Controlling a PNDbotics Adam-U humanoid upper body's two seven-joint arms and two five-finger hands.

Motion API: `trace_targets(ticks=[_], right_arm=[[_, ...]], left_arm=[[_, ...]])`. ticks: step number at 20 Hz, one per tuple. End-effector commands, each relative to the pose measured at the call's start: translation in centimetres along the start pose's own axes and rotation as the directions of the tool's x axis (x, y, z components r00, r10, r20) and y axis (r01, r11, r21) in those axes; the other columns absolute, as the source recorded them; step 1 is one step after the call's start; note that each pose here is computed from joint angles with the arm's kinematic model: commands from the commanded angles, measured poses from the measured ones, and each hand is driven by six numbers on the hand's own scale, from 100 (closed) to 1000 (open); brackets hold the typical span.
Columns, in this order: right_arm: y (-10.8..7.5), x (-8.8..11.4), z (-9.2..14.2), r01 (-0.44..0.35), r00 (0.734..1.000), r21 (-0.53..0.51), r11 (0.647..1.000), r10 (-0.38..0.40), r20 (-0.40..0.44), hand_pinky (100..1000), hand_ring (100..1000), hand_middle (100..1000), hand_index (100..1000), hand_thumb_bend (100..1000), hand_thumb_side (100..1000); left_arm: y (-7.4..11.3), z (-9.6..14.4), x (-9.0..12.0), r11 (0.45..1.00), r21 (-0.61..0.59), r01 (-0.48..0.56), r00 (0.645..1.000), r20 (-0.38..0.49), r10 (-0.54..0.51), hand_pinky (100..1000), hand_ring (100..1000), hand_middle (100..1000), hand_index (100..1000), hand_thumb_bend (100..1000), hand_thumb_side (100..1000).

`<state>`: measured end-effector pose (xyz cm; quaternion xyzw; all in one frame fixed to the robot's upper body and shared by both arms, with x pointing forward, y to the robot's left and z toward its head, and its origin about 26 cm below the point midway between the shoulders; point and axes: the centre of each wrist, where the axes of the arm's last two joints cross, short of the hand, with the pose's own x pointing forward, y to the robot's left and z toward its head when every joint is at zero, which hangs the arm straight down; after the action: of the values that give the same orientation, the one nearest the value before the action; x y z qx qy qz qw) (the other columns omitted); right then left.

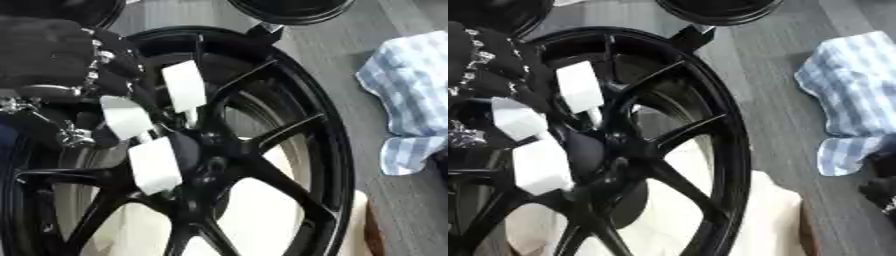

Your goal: Pull the pin out of the wheel hub.

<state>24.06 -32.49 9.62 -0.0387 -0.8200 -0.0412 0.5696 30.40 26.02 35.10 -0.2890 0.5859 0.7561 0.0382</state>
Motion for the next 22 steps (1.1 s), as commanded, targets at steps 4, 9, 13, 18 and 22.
trace_targets(ticks=[4, 9, 13, 18, 22], right_arm=[[-0.02, 0.53, -0.03, -0.002, 1.000, 0.000, 1.000, 0.002, 0.012, 844, 699, 628, 589, 170, 510], [-0.05, 0.53, 0.00, 0.003, 1.000, -0.002, 1.000, -0.003, 0.009, 844, 699, 628, 589, 169, 514], [-0.06, 0.54, -0.02, 0.009, 1.000, 0.000, 1.000, -0.009, 0.009, 845, 699, 628, 590, 166, 522], [-0.09, 0.53, 0.01, 0.013, 1.000, -0.001, 1.000, -0.013, 0.011, 846, 699, 628, 590, 162, 528], [-0.09, 0.52, 0.02, 0.017, 1.000, -0.004, 1.000, -0.017, 0.006, 846, 699, 628, 591, 162, 533]], left_arm=[[1.08, 0.43, -0.09, 1.000, 0.002, 0.025, 1.000, 0.011, -0.025, 829, 812, 678, 775, 324, 149], [1.35, 0.65, -0.19, 1.000, 0.007, 0.031, 1.000, -0.002, -0.031, 811, 755, 617, 730, 314, 144], [1.42, 0.68, -0.27, 0.999, 0.024, 0.044, 0.999, -0.013, -0.044, 792, 680, 533, 655, 297, 135], [1.24, 0.62, -0.36, 0.996, 0.059, 0.061, 0.998, -0.021, -0.060, 757, 575, 407, 516, 267, 114], [1.35, 0.68, -0.39, 0.988, 0.140, 0.062, 0.998, -0.021, -0.059, 727, 486, 287, 408, 160, 121]])
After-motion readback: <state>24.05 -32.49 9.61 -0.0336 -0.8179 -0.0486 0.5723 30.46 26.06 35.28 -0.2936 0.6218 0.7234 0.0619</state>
